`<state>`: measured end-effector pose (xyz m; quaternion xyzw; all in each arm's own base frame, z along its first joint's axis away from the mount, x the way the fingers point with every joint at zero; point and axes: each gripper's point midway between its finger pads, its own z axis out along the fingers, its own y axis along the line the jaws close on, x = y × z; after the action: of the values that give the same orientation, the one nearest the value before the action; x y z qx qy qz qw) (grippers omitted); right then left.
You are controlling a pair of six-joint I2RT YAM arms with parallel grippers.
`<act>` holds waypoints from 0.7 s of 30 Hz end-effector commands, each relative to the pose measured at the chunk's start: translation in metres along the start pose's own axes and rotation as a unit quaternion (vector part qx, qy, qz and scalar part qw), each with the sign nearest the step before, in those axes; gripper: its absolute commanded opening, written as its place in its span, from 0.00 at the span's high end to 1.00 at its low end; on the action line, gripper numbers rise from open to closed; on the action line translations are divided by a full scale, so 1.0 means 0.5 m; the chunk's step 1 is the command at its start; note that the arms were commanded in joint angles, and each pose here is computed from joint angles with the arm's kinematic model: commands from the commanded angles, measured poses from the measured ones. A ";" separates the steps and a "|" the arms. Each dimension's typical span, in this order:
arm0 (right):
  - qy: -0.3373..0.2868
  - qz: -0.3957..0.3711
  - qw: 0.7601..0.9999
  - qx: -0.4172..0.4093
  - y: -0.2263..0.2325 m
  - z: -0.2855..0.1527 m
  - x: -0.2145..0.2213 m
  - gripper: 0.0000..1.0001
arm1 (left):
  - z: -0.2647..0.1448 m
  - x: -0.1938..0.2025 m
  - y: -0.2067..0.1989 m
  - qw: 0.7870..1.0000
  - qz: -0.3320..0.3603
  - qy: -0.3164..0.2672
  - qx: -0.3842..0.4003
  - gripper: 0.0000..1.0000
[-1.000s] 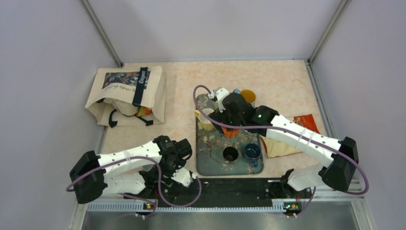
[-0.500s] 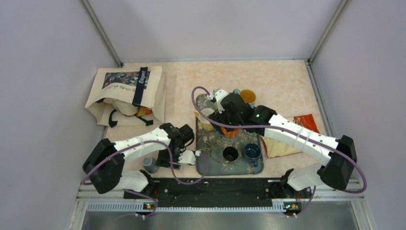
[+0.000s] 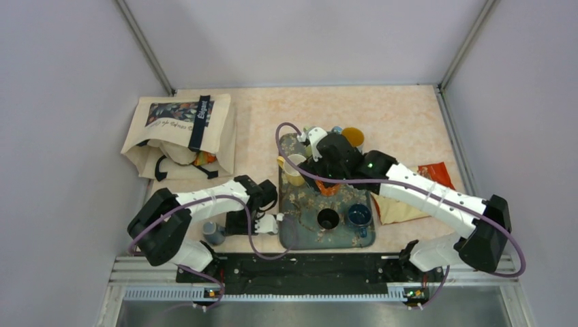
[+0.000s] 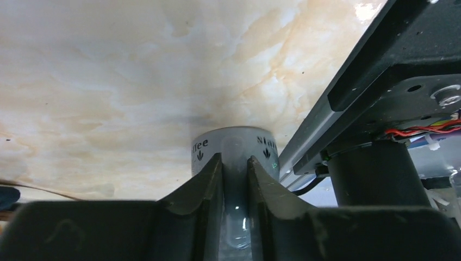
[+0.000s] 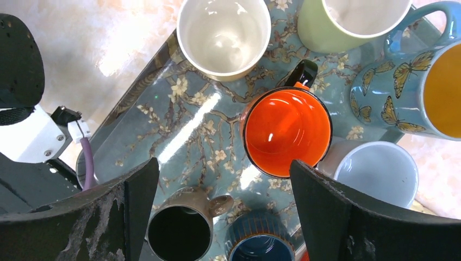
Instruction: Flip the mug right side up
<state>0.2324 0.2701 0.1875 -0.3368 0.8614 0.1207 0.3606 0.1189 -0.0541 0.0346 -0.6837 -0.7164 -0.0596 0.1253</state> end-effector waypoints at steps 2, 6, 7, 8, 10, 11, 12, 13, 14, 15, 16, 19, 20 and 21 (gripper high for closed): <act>-0.052 0.025 0.998 0.013 -0.018 -0.048 -0.042 0.10 | -0.013 0.004 0.005 1.000 -0.012 0.001 -0.006 0.95; -0.075 0.038 0.996 0.024 -0.030 -0.076 -0.055 0.09 | -0.044 -0.006 0.047 0.998 -0.042 -0.021 -0.044 1.00; -0.080 0.041 0.996 0.025 -0.031 -0.083 -0.058 0.08 | -0.058 -0.011 0.065 0.996 -0.058 -0.036 -0.058 1.00; -0.087 0.044 0.995 0.025 -0.033 -0.091 -0.061 0.08 | -0.072 -0.017 0.082 0.993 -0.075 -0.055 -0.069 1.00; -0.097 0.051 0.994 0.023 -0.033 -0.102 -0.064 0.08 | -0.111 -0.035 0.119 0.983 -0.117 -0.111 -0.084 1.00; -0.104 0.054 0.993 0.017 -0.031 -0.109 -0.066 0.07 | -0.133 -0.046 0.134 0.976 -0.136 -0.146 -0.085 1.00; -0.114 0.056 0.992 0.010 -0.026 -0.113 -0.071 0.06 | -0.162 -0.058 0.154 0.966 -0.159 -0.185 -0.089 1.00; -0.121 0.057 0.991 -0.001 -0.020 -0.118 -0.074 0.03 | -0.184 -0.071 0.163 0.956 -0.173 -0.224 -0.082 1.00; -0.128 0.056 0.990 -0.015 -0.011 -0.118 -0.077 0.01 | -0.203 -0.077 0.176 0.944 -0.191 -0.255 -0.080 1.00; -0.134 0.055 0.989 -0.033 0.002 -0.119 -0.081 0.01 | -0.223 -0.083 0.188 0.933 -0.204 -0.284 -0.083 1.00; -0.138 0.055 0.988 -0.050 0.014 -0.118 -0.083 0.01 | -0.242 -0.090 0.197 0.922 -0.214 -0.311 -0.080 1.00; -0.154 0.056 0.980 -0.113 0.061 -0.109 -0.100 0.01 | -0.301 -0.105 0.220 0.889 -0.239 -0.384 -0.078 1.00; -0.159 0.057 0.976 -0.136 0.079 -0.106 -0.105 0.01 | -0.323 -0.110 0.226 0.876 -0.246 -0.408 -0.075 1.00; -0.167 0.057 0.971 -0.161 0.098 -0.104 -0.113 0.01 | -0.342 -0.111 0.231 0.864 -0.252 -0.430 -0.072 1.00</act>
<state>0.2118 0.2717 0.2419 -0.3011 0.8207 0.2266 0.4296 0.2405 -0.1124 0.1308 -0.4879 -0.8521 0.0608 -0.1791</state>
